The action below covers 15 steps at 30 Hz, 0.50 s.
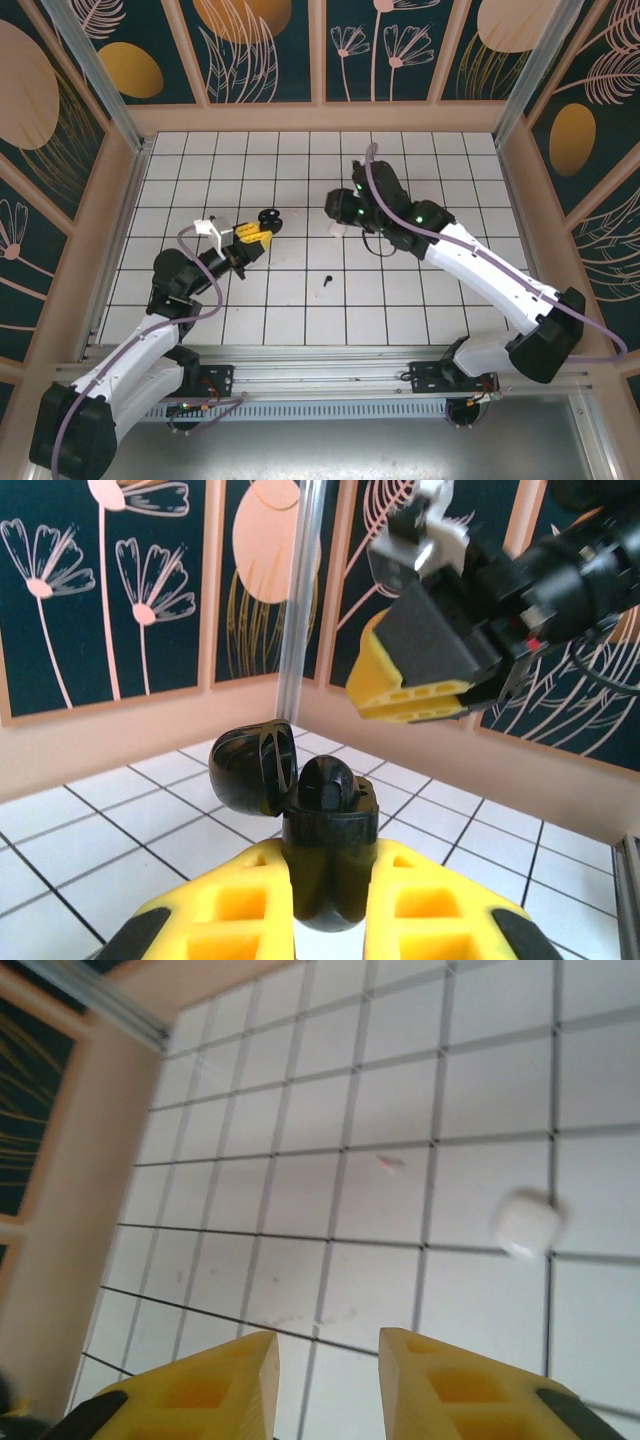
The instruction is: Insert wireless bluetooth earbuds into charging case
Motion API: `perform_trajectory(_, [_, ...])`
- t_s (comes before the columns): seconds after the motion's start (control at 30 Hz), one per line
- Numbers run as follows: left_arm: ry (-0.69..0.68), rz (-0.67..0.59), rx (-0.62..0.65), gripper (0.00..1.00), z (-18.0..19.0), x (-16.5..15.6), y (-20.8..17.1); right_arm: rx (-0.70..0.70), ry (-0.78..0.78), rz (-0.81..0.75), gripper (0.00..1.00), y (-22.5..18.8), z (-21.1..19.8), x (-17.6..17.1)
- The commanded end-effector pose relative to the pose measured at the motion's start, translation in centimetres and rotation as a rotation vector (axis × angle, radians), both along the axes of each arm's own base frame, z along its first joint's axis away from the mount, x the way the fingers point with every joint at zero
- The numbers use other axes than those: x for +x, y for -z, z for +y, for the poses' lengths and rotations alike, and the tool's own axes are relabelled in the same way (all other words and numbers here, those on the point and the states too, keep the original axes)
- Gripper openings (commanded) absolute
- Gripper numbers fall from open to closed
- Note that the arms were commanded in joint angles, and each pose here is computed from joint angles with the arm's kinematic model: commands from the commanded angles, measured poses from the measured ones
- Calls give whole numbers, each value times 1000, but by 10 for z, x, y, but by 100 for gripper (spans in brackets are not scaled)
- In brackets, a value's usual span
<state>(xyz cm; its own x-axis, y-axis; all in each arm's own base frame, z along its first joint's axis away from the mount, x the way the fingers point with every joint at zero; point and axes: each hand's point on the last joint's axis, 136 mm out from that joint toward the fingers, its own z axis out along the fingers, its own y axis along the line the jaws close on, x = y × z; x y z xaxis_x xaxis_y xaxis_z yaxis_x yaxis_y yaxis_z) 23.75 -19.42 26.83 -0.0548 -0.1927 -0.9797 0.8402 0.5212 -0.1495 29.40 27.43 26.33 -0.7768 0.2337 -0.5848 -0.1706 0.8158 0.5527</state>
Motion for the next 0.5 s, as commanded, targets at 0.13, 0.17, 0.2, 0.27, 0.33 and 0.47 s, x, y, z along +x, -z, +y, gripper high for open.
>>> perform_trajectory(0.13, [27,5,33,0,6,-27,17,115,45,262,27,85,-7,-16])
perform_trajectory(0.17, [27,1,42,0,6,-29,17,118,43,282,27,93,-6,-18])
perform_trajectory(0.2, [24,5,42,0,7,-30,18,122,38,309,27,107,-4,-20])
perform_trajectory(0.27, [21,-7,25,0,8,-33,15,115,30,358,25,131,0,-24])
perform_trajectory(0.33, [17,-18,21,0,9,-34,12,90,20,408,24,154,3,-28])
perform_trajectory(0.47, [22,-17,35,0,8,-33,9,37,-10,479,20,184,13,-34])
